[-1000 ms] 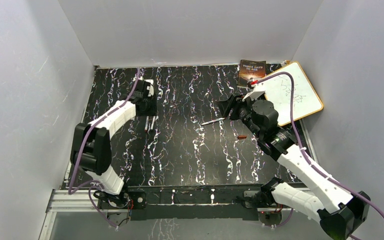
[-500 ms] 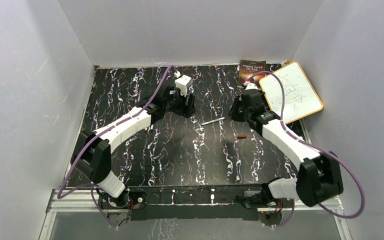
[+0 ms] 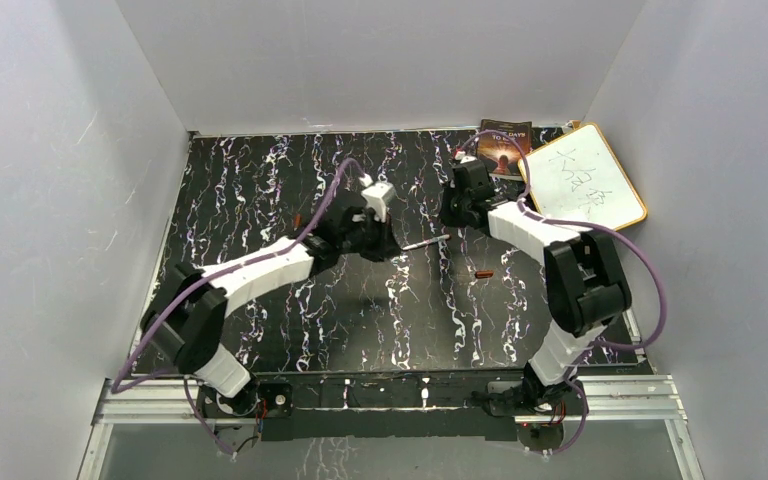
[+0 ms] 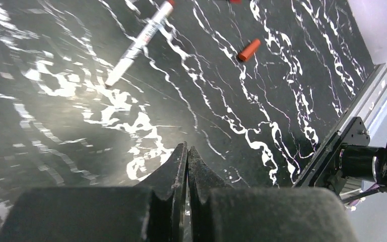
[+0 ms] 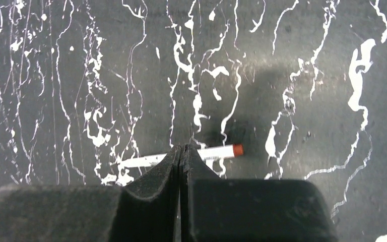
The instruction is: Insert the pens into the pen caps
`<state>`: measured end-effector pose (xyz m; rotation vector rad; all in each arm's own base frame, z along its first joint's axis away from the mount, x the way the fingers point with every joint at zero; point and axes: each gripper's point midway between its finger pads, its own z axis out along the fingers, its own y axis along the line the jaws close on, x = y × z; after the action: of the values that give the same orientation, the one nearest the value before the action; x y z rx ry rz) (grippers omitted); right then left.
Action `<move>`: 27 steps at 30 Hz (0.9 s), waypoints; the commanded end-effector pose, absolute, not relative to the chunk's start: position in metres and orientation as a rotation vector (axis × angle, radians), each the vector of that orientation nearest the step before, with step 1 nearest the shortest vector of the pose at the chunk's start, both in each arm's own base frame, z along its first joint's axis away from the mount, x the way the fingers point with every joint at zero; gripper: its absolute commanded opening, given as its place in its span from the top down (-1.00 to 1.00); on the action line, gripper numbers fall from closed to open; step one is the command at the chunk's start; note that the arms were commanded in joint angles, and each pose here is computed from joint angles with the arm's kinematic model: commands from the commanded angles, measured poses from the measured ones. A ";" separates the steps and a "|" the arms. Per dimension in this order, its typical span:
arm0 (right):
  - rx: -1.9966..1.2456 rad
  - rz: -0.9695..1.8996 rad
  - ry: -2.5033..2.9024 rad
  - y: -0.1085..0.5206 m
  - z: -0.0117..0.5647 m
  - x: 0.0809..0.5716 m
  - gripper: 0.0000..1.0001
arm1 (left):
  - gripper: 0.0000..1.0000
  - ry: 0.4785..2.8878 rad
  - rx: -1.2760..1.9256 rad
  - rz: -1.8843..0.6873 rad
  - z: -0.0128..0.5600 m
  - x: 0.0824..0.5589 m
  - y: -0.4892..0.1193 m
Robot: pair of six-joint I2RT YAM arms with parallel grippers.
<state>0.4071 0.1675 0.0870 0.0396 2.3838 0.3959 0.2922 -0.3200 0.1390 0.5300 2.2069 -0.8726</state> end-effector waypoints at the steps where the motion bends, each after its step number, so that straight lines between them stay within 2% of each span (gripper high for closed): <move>1: 0.003 0.383 2.324 0.175 0.091 0.440 1.00 | 1.00 2.310 0.471 -0.911 0.102 0.279 -0.359; 7: -0.007 0.365 2.381 0.171 0.073 0.432 1.00 | 1.00 2.439 0.524 -0.833 0.048 0.288 -0.373; 14: -0.024 0.358 2.399 0.165 0.067 0.415 1.00 | 1.00 2.512 0.550 -0.707 0.009 0.304 -0.369; 26: -0.032 0.370 2.469 0.161 0.039 0.388 1.00 | 1.00 2.539 0.484 -0.601 -0.003 0.336 -0.337; 27: -0.028 0.384 2.439 0.162 0.051 0.389 1.00 | 1.00 2.539 0.477 -0.600 -0.003 0.338 -0.334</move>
<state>0.3833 0.1581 0.0242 -0.0162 2.5275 0.3354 0.3306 -0.3704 0.0179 0.5052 2.4556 -0.7440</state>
